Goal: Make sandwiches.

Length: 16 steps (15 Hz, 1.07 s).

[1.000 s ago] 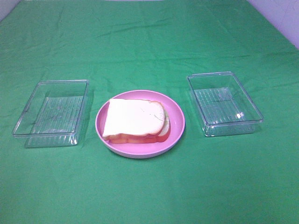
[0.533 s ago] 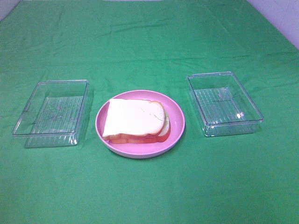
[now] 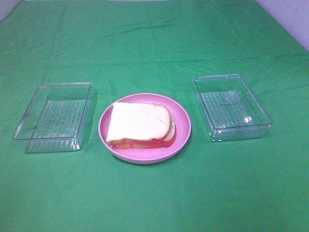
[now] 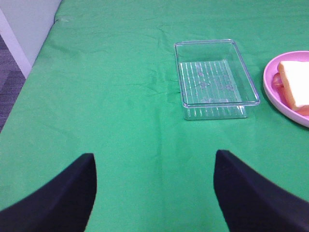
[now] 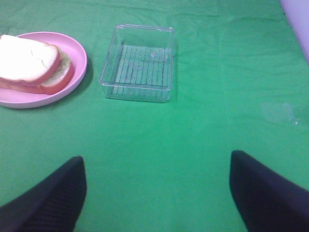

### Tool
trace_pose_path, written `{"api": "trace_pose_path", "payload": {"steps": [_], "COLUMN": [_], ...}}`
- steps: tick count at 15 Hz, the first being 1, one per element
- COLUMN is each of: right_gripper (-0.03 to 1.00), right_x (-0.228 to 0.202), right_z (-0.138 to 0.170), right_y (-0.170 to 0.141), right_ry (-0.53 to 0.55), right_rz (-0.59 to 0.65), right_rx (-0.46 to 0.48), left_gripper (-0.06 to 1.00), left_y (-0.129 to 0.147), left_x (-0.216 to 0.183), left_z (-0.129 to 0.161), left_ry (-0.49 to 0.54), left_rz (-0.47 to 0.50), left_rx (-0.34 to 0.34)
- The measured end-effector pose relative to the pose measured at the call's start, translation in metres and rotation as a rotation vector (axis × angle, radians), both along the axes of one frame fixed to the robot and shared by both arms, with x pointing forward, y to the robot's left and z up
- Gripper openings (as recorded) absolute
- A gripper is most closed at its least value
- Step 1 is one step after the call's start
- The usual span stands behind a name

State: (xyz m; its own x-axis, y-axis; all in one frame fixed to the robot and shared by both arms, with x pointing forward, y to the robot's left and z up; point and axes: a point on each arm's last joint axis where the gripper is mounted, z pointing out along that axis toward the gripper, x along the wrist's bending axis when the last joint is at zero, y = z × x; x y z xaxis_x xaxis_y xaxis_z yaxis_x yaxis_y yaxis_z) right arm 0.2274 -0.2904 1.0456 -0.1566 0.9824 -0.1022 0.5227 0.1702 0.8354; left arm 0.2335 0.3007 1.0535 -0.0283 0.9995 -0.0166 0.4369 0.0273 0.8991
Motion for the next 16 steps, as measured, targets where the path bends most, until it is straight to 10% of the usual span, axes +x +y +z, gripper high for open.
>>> {"api": "trace_pose_path", "payload": {"steps": [16], "right_gripper": [0.75], "right_x": [0.0], "right_z": [0.0], "right_y": [0.0], "right_ry": [0.0], "right_rz": [0.0], "right_rx": [0.0], "left_gripper": [0.66], "left_y": [-0.0053], "left_x": [0.0001], "left_z": [0.0001], "left_ry": [-0.002], "left_rz": [-0.053], "left_rx": [-0.023]}}
